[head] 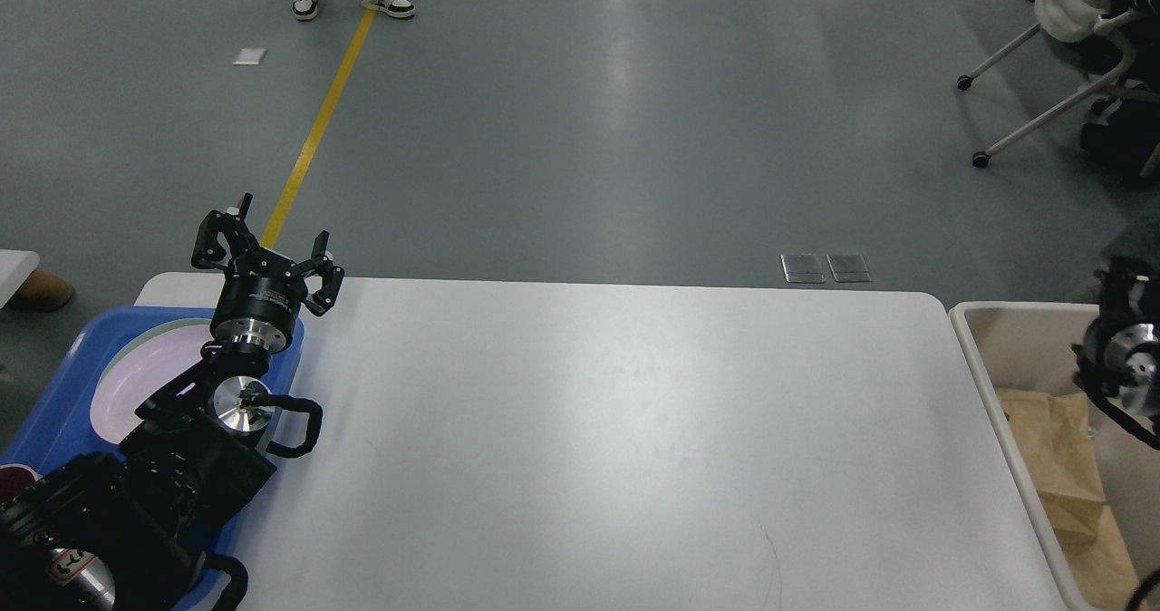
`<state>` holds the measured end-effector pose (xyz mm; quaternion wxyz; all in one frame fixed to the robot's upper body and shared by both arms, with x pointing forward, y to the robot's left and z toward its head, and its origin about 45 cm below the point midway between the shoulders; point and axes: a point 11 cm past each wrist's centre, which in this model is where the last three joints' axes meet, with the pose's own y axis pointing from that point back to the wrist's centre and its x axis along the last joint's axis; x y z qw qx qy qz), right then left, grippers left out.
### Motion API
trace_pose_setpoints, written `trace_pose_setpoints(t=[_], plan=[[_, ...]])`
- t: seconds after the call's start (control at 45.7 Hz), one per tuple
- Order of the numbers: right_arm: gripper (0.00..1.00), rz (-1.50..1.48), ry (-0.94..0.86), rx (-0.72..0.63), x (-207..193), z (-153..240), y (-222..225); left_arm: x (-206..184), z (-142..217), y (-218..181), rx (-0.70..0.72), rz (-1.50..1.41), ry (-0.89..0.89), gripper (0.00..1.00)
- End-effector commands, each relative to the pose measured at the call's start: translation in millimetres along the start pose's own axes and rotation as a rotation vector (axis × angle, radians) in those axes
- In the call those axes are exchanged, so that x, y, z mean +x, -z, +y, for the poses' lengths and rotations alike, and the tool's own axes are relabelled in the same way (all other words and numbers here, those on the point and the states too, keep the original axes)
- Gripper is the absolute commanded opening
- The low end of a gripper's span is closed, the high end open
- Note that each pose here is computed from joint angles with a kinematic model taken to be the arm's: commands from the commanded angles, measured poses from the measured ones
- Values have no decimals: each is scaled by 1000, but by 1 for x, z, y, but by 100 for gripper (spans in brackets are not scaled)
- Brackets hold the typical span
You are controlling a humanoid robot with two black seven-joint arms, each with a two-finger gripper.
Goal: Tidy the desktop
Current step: 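Lift the paper ball, carry it to the bin and release it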
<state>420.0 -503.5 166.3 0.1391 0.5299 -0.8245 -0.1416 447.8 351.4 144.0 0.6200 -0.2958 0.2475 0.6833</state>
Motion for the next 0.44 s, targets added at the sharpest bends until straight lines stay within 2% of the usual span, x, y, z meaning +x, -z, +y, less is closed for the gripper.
trace_pose_setpoints(t=[0.0,0.087,0.262,0.416], plan=[[100,-190,72,310,-48,5,37,0,0,0,0,-1,0,96],[100,-304,129,384,-78,12,47,0,0,0,1,0,0,97],[100,-458,258,353,-142,27,43,0,0,0,1,0,0,97],[100,-557,302,305,-178,38,25,0,0,0,1,0,0,96]])
